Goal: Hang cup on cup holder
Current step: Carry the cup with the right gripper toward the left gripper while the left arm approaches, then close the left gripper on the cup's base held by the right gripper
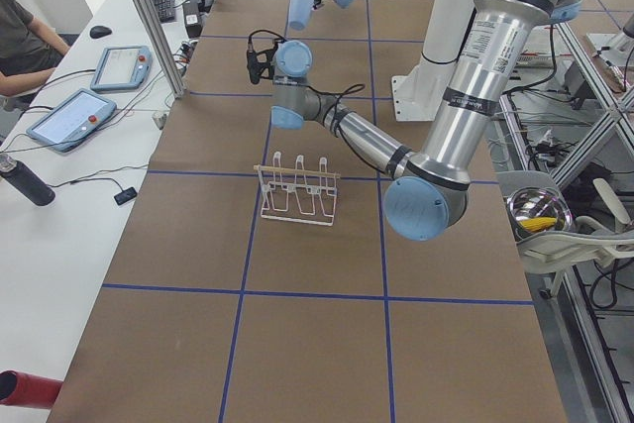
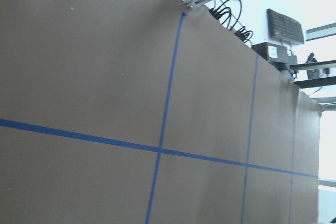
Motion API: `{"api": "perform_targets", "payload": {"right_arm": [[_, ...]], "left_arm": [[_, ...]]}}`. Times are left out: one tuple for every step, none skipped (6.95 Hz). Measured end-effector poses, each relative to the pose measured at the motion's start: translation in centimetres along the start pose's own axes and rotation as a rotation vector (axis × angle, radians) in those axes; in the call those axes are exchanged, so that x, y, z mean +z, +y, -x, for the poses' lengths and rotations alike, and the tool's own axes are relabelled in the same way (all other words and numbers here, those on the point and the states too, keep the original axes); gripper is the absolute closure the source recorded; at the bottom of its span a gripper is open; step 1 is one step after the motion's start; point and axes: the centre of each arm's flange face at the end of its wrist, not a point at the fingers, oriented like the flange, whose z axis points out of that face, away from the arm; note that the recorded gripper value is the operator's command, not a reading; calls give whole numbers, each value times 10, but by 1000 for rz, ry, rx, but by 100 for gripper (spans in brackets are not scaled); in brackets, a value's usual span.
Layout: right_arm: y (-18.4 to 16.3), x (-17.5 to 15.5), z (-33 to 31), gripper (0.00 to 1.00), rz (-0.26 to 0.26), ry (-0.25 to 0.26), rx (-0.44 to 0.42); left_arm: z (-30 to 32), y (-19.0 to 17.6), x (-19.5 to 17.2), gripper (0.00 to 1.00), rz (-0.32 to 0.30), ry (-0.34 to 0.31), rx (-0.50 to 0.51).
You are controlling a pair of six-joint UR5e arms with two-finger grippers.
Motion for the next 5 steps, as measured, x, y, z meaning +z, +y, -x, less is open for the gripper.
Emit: {"api": "perform_targets", "payload": {"right_arm": [[13,9,-3,100,36,-47,29],[23,14,-5,100,68,-81,49],[29,15,-6,100,99,-102,59],[34,13,-8,100,134,-123,73],[37,11,-10,100,164,-140,86]], "left_arm": [[-9,20,20,2,21,103,-50],[-20,37,34,2,49,185,-102],[-30,48,40,2,82,241,-151],[-39,56,41,2,119,292,-198],[-43,62,40,2,145,329,-225]]}}
